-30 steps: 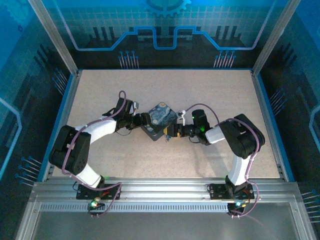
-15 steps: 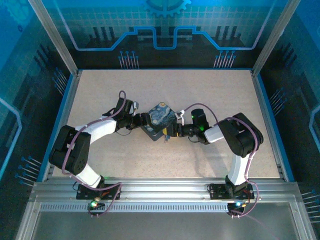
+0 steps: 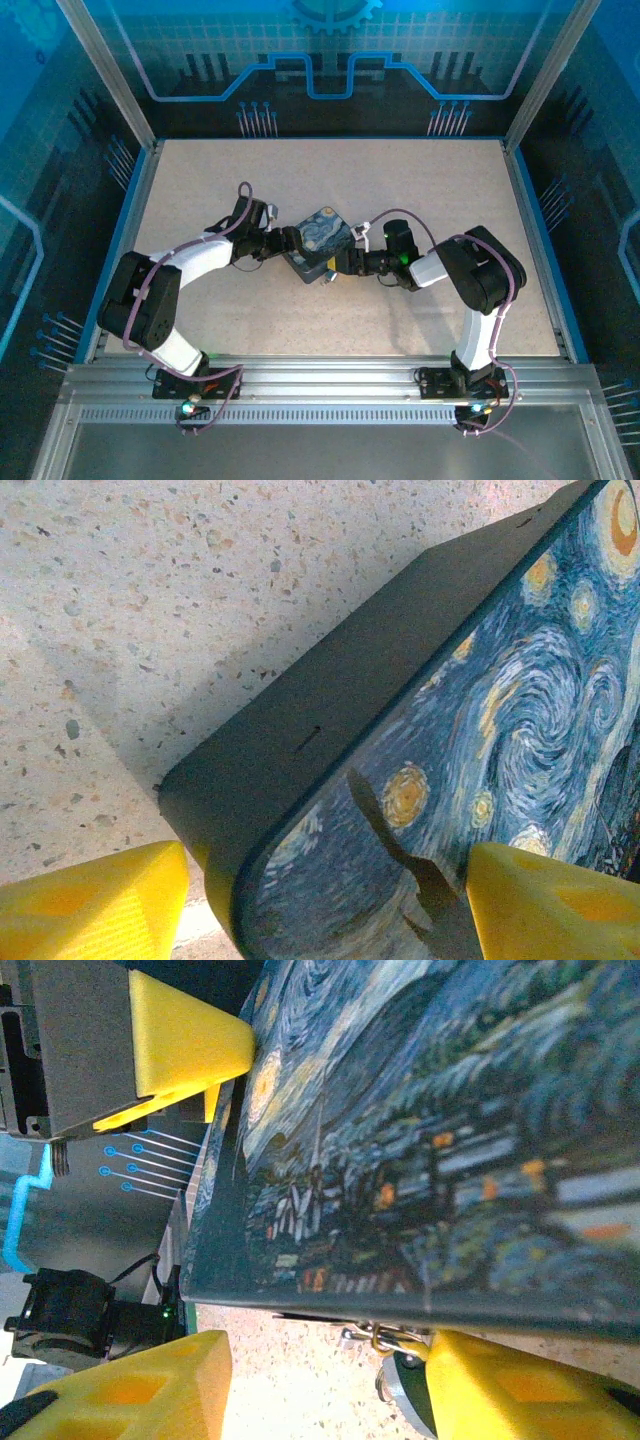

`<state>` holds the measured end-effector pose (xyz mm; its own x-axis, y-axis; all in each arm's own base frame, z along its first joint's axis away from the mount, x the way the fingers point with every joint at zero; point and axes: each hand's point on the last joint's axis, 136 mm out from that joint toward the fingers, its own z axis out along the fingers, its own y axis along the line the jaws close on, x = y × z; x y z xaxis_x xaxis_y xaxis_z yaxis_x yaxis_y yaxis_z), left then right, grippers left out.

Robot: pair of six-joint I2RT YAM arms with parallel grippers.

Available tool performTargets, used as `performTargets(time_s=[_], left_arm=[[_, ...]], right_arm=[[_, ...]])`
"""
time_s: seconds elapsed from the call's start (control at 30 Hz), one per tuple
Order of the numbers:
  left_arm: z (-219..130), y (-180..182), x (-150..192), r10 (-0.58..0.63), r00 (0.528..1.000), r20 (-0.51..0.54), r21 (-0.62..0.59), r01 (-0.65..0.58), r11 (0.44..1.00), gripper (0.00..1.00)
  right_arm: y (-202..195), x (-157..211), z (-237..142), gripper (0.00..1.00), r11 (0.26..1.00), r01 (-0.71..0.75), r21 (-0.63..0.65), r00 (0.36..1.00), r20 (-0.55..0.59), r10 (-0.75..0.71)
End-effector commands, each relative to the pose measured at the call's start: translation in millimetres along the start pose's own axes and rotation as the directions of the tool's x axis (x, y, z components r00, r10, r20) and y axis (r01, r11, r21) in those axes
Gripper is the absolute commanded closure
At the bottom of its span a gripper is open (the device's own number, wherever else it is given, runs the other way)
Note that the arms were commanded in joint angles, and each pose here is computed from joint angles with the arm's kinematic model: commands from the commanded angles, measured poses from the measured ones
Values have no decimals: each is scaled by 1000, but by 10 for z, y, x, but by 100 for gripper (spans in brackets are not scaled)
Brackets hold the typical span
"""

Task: Unlock the padlock with the key

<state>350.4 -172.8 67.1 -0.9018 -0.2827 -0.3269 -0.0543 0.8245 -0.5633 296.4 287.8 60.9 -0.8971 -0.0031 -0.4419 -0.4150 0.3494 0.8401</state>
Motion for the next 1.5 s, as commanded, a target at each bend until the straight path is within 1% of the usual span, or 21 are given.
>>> performTargets(time_s=[0.0,0.2,0.37,0.53,0.63,0.73,0.93,1.03,1.1,1.27,1.47], left_arm=[[28,261,365,-47,992,-117,-97,36,995,26],[36,270,370,-48,992,-118,-99,37,994,26],[36,268,370,-48,992,-118,-98,37,995,26],[30,258,360,-46,992,-115,-95,35,995,26],[31,263,367,-48,992,-117,-97,36,995,26],[31,260,369,-49,992,-116,-96,37,995,26],[24,239,374,-46,992,-116,-91,36,995,26],[27,238,379,-46,992,-115,-94,35,995,26],[28,244,386,-47,992,-116,-97,36,995,26],[39,240,421,-51,992,-119,-95,39,995,26],[35,206,430,-47,992,-118,-91,36,995,27]], right_arm=[[164,-27,17,50,996,66,-62,998,6,-66],[170,-20,5,56,996,67,-62,998,8,-67],[171,-16,0,64,996,66,-61,998,7,-66],[162,1,-1,68,996,60,-58,998,4,-60],[153,12,-3,66,997,61,-52,998,3,-61],[112,48,-13,62,998,62,-29,998,-10,-62],[58,114,-104,47,997,79,16,997,-3,-79],[38,184,-91,45,997,73,7,997,-25,-73],[20,201,-84,44,998,70,7,997,-22,-70],[-61,231,-60,38,998,63,27,998,-14,-62],[-49,250,27,37,997,70,15,997,-27,-70]])
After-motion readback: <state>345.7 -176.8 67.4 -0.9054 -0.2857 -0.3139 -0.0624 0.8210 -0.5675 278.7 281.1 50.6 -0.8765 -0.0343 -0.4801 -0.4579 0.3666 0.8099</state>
